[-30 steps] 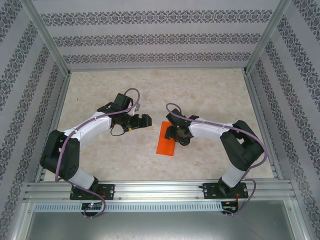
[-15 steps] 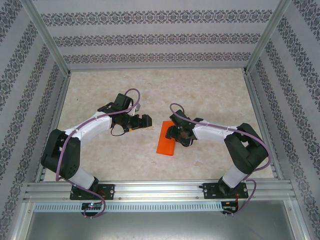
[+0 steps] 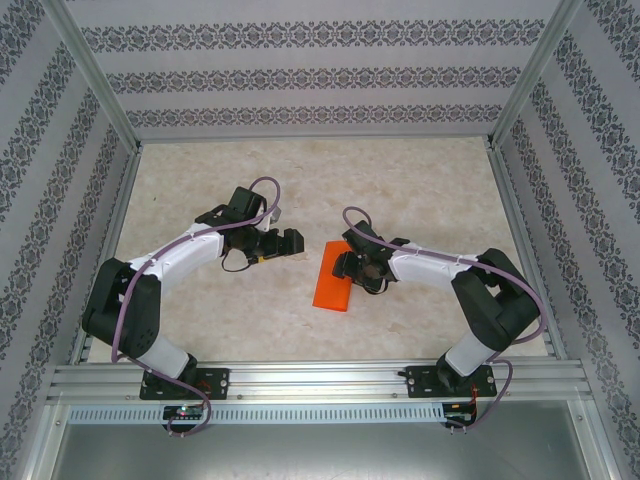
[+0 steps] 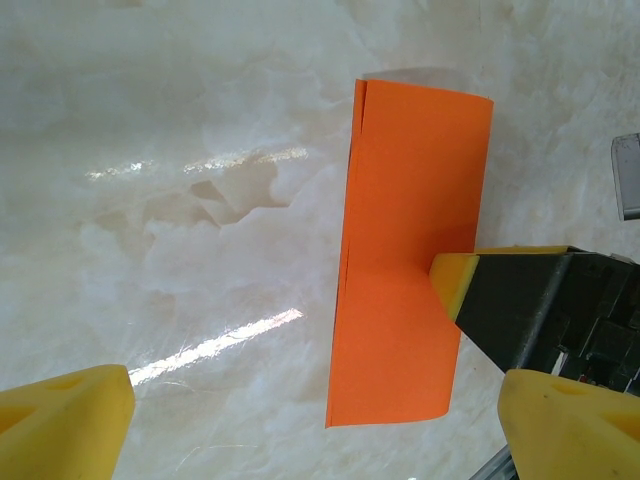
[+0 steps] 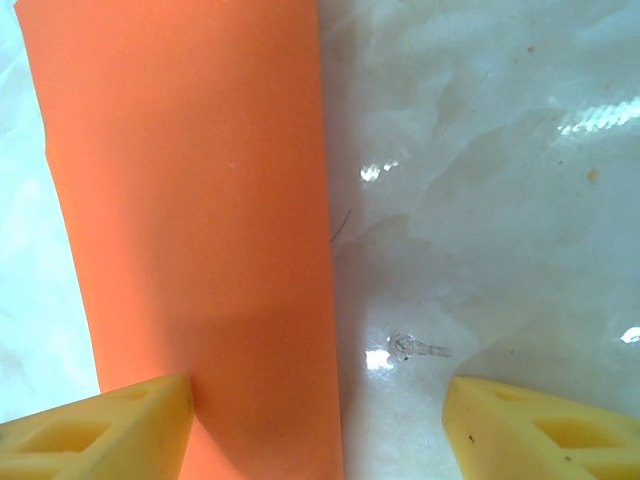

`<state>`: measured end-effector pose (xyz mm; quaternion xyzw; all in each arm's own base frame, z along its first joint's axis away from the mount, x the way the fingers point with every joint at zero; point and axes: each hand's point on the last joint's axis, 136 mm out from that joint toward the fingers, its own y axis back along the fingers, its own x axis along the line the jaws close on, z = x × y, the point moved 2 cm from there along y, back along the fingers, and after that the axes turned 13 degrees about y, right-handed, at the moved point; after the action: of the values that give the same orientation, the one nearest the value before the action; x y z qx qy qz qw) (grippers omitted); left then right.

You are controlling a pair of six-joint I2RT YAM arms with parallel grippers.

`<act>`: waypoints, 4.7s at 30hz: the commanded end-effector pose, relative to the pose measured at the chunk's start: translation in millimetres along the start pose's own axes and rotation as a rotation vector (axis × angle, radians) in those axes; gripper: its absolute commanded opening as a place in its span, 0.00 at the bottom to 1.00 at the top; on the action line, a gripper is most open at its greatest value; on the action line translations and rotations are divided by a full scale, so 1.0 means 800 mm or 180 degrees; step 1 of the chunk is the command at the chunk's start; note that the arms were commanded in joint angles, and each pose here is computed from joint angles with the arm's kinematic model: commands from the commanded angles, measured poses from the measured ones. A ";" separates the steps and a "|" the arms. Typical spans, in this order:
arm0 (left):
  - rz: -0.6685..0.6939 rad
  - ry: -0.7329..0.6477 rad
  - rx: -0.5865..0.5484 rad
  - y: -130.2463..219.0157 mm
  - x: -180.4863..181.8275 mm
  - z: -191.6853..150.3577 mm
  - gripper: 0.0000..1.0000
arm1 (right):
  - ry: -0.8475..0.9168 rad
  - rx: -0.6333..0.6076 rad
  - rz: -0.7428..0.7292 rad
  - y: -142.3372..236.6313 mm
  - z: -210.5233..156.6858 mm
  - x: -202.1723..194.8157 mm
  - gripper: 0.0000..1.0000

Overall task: Fold a paper plane with a square sheet of paper (pick it up from the middle)
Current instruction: Fold the square sheet of paper in half at the center of the table, then hold the square sheet of paper at the center of the table, then fold the square sheet of paper in half at the center of the table.

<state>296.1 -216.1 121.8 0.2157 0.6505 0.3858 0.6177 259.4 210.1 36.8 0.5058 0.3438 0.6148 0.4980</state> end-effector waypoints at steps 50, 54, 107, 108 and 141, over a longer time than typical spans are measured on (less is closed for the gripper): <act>-0.0061 -0.0078 0.0773 -0.120 -0.048 -0.037 0.00 | 0.0041 0.0505 -0.0536 -0.054 -0.043 -0.033 0.72; -0.0107 -0.0047 0.0806 -0.130 -0.050 -0.037 0.00 | 0.0042 0.0505 -0.0534 -0.054 -0.043 -0.033 0.72; 0.0484 -0.0058 0.0899 -0.165 0.014 -0.047 0.00 | -0.0023 -0.0441 0.1321 0.019 0.007 0.048 0.10; 0.0489 -0.0059 0.0904 -0.165 0.014 -0.047 0.00 | -0.0029 -0.0422 0.1306 0.016 0.004 0.045 0.10; 0.0522 -0.0088 0.0962 -0.164 0.018 -0.051 0.00 | 0.0099 -0.0486 0.1523 0.031 -0.021 0.033 0.14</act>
<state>293.3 -306.9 34.5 0.3197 0.6820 0.3056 0.5824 244.3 229.2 61.8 0.5270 0.1695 0.7416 0.3790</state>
